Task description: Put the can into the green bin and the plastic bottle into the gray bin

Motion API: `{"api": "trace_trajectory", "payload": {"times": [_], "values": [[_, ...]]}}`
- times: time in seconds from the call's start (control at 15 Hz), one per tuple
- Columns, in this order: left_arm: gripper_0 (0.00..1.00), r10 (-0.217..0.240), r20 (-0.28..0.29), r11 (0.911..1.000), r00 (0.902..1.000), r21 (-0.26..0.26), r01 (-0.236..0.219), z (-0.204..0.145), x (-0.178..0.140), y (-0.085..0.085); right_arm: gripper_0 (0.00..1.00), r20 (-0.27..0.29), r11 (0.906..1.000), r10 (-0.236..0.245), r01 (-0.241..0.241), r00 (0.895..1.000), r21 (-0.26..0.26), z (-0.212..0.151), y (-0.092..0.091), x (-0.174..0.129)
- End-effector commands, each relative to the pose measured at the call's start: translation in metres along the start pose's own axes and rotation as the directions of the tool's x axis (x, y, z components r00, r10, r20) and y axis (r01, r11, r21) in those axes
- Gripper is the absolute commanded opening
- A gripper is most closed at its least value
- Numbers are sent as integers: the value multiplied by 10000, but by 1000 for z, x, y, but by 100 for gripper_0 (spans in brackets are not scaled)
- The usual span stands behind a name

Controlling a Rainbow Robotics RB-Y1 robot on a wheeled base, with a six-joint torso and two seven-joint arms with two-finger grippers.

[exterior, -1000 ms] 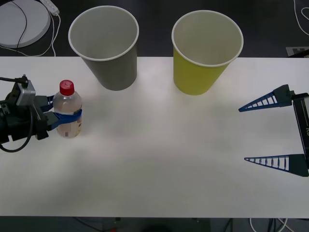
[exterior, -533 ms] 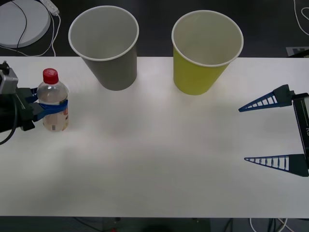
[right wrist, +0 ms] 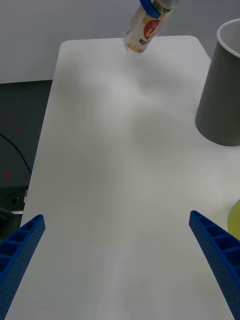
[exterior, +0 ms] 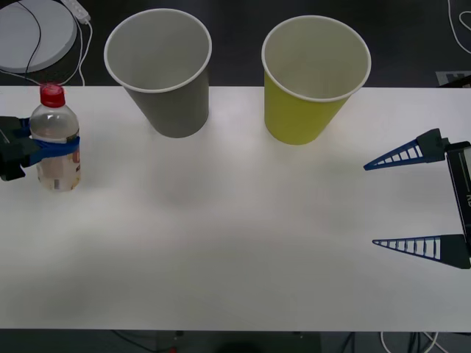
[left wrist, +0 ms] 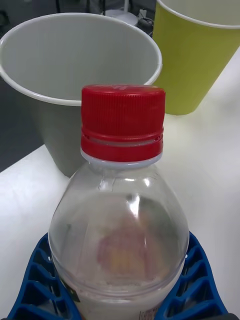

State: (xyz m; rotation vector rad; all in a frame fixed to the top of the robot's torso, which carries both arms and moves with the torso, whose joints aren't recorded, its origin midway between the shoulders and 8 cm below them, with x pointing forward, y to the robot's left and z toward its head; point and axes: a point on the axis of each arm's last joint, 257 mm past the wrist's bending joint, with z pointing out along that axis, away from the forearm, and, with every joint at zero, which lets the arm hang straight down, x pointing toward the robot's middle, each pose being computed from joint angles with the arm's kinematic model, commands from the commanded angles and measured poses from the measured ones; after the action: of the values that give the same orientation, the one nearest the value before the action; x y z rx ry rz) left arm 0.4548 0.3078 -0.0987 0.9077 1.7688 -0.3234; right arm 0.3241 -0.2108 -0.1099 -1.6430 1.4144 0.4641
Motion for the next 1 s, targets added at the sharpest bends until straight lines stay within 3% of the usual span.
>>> {"api": "trace_trajectory", "payload": {"times": [0.07, 0.33, 0.53, 1.0], "values": [[0, 98, -698, 9999, 9975, 32, -96, -17, -4, 10, 100, 0, 10000, 0, 0, 10000, 0, 0, 0, 0], [0, 173, -1723, 9999, 9849, 21, -172, -43, -12, 23, 100, 0, 10000, 0, 0, 10000, 0, 0, 0, 0], [0, 358, -2562, 9994, 9660, 73, -351, -56, -21, 30, 100, 0, 10000, 0, 0, 10000, 0, 0, 0, 0], [0, 299, -3737, 9995, 9271, 49, -303, -80, -42, 46, 100, 0, 10000, 0, 0, 10000, 0, 0, 0, 0]]}}
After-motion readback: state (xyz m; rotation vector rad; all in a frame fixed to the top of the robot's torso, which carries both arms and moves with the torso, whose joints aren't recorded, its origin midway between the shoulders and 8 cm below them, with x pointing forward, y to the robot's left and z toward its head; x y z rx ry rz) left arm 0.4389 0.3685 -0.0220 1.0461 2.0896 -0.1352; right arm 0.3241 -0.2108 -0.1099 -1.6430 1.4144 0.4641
